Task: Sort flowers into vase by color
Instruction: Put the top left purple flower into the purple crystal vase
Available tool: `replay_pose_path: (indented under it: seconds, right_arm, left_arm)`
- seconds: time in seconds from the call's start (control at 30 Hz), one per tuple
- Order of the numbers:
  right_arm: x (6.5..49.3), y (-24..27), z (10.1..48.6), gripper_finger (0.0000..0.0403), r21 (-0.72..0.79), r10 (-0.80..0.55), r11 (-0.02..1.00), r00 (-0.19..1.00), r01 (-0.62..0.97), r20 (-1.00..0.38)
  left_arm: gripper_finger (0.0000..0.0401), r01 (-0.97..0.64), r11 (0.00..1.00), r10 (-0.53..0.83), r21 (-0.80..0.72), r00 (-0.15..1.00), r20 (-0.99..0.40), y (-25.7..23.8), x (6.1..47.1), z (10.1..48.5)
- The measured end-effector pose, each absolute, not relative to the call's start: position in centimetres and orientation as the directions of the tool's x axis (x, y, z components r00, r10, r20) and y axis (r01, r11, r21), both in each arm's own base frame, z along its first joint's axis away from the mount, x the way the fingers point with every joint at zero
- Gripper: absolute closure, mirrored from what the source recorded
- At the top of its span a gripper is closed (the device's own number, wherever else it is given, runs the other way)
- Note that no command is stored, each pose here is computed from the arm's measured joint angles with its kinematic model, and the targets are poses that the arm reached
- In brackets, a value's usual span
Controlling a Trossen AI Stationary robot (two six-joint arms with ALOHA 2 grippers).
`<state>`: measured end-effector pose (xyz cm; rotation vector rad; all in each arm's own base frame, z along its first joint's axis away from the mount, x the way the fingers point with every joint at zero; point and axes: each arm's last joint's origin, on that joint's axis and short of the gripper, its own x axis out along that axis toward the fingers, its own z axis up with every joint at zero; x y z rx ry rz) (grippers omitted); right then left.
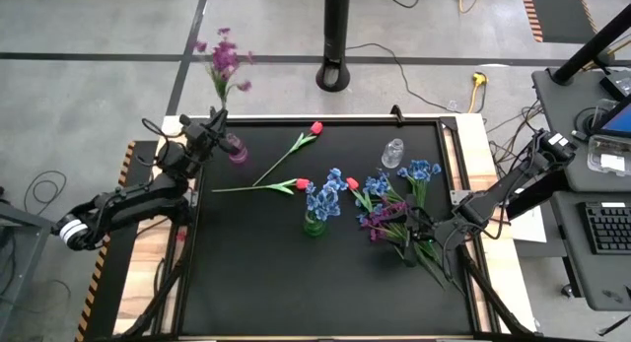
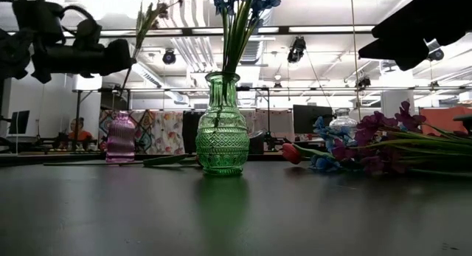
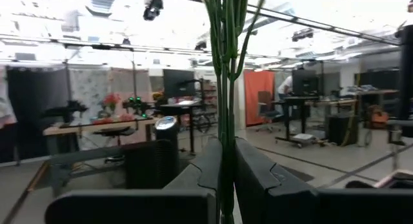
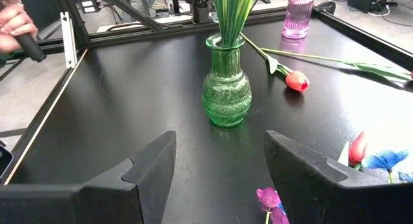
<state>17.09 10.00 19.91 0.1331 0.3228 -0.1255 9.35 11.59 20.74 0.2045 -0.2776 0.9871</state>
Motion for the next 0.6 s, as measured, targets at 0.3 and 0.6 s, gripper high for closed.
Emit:
replay_pose_path:
  seconds: [0.3, 0.6]
  right_arm:
    - [17.1, 10.0, 19.9, 0.0177, 0.107, -0.102, 0.984, 0.941, 0.143, -0.323]
    - [17.2, 10.0, 20.1, 0.0177, 0.117, -0.098, 0.983, 0.946, 0.14, -0.31]
  left_arm:
    - [0.0395, -0.831, 0.554, 0.787, 0.049, 0.542, 0.294, 11.8, 9.0, 19.7]
    - [0.0395, -0.835, 0.547, 0.801, 0.052, 0.541, 0.256, 12.2, 9.2, 19.1]
